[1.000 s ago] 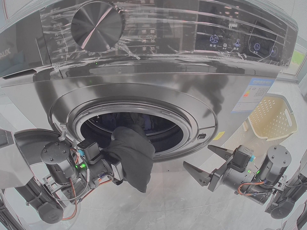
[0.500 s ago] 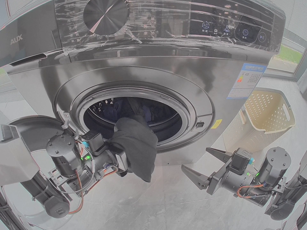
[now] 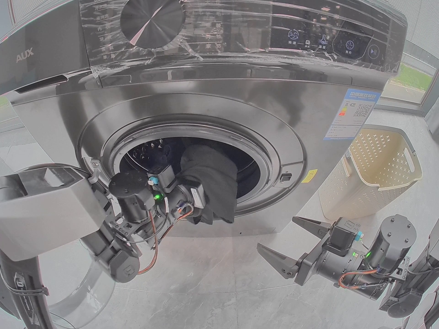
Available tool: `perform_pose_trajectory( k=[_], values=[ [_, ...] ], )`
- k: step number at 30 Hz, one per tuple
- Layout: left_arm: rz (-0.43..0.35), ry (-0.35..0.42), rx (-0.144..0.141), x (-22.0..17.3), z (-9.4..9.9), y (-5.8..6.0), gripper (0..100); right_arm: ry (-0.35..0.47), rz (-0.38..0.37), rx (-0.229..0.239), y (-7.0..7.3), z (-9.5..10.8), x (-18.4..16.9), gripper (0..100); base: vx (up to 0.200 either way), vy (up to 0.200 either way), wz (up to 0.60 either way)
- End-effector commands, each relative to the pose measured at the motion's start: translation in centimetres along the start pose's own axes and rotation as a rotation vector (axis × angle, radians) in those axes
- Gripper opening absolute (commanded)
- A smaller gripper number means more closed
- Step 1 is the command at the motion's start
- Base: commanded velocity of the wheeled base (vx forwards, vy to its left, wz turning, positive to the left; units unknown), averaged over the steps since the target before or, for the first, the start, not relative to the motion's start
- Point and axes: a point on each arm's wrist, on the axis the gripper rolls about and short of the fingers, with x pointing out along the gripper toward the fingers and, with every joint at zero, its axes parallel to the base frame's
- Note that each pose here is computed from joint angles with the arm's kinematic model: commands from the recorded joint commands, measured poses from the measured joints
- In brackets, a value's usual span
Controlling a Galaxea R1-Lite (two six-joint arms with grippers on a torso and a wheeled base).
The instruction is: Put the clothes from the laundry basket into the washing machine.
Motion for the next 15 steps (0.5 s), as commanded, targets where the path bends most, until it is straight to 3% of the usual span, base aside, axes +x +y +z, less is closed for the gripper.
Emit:
perform_pose_trajectory(
  k=[1,6,9,10,15],
  values=[
    [0.028,-0.03,-0.003,4.4,-3.0,1.0,0,0.0,0.008,-0.001,0.2,0.0,-0.1,100,0.0,0.0,0.0],
    [0.077,-0.074,0.003,7.2,-4.3,3.0,0,0.002,0.009,-0.001,0.2,0.0,0.0,100,0.0,0.0,0.0],
    [0.085,-0.083,0.003,7.7,-4.2,3.1,0,0.002,0.009,-0.001,0.2,0.0,0.0,100,0.0,0.0,0.0],
    [0.122,-0.076,0.01,8.9,-3.8,3.7,0,0.004,0.01,0.001,0.3,-0.1,0.0,100,0.0,0.0,0.0],
    [0.15,-0.064,0.014,11.1,-2.1,4.6,0,0.007,0.015,0.0,0.4,-0.2,0.0,100,0.0,0.0,0.0]
  ],
)
